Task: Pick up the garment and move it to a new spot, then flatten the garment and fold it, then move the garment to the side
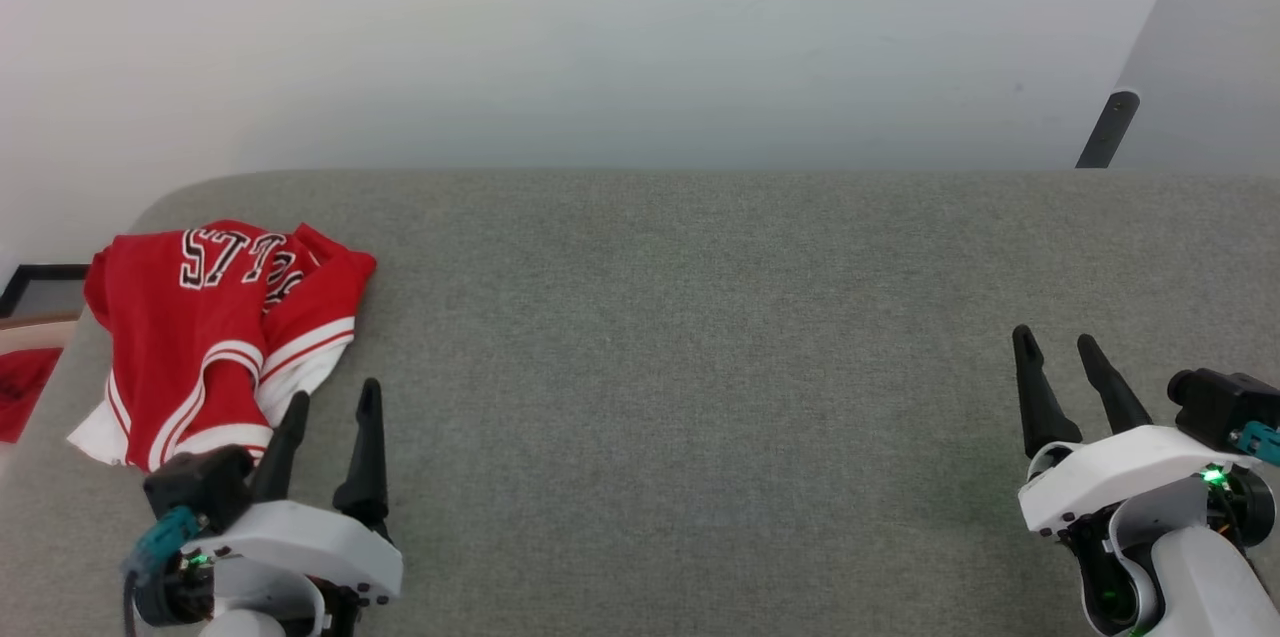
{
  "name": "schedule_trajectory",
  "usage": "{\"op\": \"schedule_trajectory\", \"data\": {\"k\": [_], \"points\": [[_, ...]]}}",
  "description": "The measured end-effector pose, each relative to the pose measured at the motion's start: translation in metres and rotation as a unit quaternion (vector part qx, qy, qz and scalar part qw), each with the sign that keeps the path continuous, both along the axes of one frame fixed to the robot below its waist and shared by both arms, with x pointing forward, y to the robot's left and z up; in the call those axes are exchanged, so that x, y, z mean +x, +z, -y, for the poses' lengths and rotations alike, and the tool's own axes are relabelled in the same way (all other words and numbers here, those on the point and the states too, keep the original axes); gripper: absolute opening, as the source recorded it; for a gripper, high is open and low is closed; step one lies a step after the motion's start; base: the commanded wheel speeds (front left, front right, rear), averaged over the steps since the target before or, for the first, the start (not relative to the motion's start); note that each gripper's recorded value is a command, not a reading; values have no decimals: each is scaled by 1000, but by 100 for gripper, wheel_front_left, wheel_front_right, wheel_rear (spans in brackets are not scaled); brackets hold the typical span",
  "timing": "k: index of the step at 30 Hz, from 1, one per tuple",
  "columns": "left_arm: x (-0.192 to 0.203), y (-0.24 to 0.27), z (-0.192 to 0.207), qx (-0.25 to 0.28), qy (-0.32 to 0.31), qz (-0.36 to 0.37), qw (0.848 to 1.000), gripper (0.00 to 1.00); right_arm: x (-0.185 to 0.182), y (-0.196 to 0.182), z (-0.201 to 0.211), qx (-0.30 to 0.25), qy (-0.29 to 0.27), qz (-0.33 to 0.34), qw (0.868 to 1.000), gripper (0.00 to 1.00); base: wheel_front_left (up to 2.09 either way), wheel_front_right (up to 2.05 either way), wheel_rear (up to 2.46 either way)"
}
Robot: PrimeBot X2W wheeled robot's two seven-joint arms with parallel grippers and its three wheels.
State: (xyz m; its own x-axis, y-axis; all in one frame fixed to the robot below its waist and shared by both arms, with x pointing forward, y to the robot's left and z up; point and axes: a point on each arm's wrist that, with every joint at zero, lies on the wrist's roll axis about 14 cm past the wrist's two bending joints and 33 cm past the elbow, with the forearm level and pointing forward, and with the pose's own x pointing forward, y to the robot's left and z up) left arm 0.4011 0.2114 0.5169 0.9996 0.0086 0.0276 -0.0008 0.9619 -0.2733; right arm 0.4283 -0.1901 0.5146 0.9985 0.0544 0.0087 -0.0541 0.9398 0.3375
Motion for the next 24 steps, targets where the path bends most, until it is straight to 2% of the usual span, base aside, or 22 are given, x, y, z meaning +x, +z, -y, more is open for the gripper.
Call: {"op": "schedule_trajectory", "data": {"k": [15,24], "points": [[2,-1,1,71,-8,6,997,100,5,9,3,-60,1,20,998,100,0,0,0],[2,-3,0,85,-8,8,996,100,4,8,8,-82,-3,22,996,100,0,0,0]]}}
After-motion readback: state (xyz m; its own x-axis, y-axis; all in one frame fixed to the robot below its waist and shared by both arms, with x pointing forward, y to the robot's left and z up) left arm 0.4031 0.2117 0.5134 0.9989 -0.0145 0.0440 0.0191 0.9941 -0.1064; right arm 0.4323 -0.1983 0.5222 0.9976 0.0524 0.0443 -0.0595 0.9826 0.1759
